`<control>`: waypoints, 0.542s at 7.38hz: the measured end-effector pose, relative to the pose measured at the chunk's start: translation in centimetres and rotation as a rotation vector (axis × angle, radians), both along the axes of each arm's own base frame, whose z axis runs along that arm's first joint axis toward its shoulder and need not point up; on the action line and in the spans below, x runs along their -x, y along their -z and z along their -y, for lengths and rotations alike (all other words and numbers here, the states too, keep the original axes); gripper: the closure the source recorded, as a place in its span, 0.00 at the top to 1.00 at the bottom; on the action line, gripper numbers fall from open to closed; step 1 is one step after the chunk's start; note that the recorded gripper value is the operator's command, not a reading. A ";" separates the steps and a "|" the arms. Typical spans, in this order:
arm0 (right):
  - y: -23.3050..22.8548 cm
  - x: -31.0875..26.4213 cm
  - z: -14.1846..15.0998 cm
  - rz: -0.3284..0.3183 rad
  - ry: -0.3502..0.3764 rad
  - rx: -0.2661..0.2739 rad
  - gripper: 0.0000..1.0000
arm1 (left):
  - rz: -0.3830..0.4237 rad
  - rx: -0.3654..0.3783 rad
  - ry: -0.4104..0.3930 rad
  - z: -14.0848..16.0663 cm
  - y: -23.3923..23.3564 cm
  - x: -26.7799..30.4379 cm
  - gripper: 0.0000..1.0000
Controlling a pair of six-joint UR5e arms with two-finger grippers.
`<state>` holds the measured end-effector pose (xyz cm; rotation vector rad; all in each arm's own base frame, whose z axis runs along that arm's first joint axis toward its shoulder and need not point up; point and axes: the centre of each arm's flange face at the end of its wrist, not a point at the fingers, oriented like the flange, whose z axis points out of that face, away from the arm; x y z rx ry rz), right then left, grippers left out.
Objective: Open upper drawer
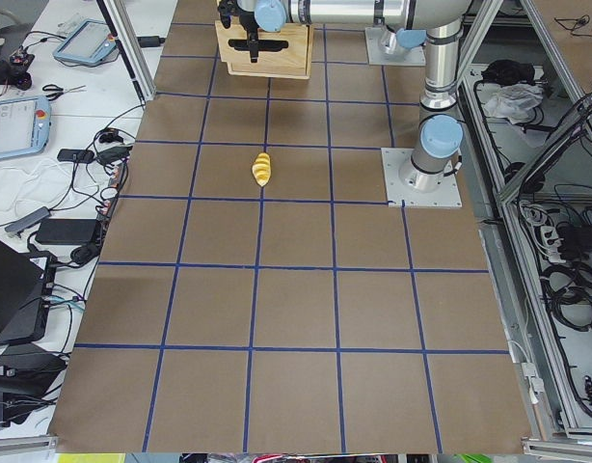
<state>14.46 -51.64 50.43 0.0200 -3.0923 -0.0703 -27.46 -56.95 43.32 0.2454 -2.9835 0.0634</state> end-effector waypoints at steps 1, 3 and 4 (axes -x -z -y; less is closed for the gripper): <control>0.0 0.0 0.0 0.000 0.000 0.000 1.00 | 0.004 -0.005 -0.009 -0.5 -1.1 -0.5 1.00; 0.0 0.0 0.0 0.000 0.000 0.001 1.00 | 0.028 -0.002 -0.045 0.1 -3.7 -5.5 1.00; -0.1 0.0 0.0 0.000 0.000 0.001 1.00 | 0.047 0.020 -0.024 0.6 -5.0 -9.2 1.00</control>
